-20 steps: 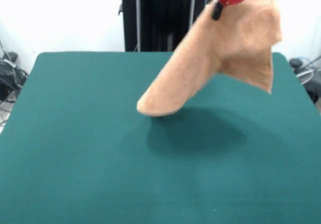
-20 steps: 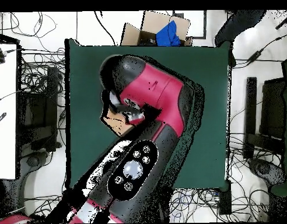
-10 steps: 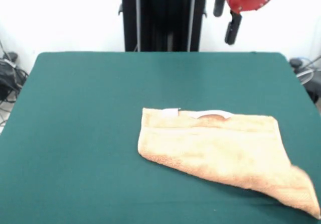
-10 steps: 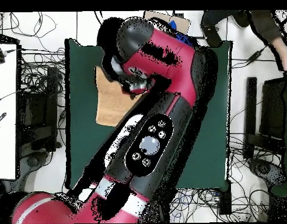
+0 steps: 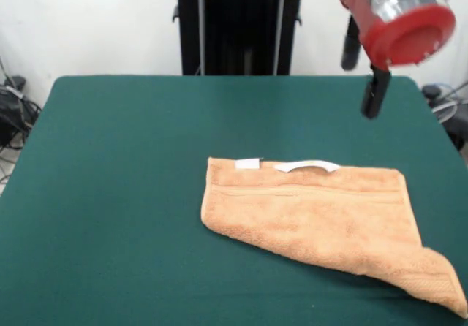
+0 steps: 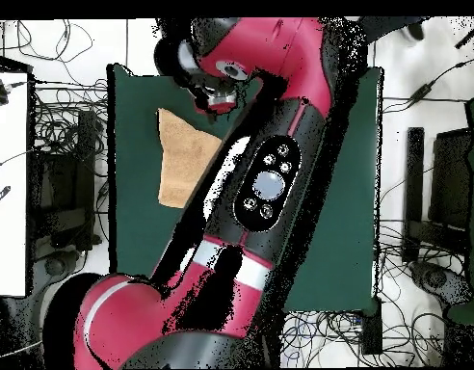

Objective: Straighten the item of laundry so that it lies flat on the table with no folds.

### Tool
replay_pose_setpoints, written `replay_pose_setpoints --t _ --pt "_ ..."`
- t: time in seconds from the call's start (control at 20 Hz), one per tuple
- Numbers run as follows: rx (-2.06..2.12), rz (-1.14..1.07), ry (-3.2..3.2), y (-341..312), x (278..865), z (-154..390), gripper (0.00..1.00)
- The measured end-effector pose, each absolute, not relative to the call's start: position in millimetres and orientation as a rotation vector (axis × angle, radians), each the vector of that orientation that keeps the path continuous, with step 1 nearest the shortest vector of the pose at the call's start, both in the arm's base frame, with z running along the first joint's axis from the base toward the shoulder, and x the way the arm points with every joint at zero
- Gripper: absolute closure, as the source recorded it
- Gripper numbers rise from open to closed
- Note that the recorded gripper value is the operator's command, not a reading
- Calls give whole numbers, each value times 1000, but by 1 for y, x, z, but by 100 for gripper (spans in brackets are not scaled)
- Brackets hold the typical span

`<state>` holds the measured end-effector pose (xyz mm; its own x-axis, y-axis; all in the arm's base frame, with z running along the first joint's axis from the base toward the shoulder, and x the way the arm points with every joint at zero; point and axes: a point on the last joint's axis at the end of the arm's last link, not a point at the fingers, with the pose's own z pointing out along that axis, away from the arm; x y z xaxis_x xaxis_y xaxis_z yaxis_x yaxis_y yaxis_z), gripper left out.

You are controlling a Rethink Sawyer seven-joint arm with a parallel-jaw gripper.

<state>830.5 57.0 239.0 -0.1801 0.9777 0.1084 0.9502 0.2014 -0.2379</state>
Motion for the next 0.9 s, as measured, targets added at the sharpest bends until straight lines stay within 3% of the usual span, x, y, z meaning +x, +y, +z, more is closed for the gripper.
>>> replay_pose_setpoints --t 0.9 --pt "-1988 42 -2381 52 850 134 0"
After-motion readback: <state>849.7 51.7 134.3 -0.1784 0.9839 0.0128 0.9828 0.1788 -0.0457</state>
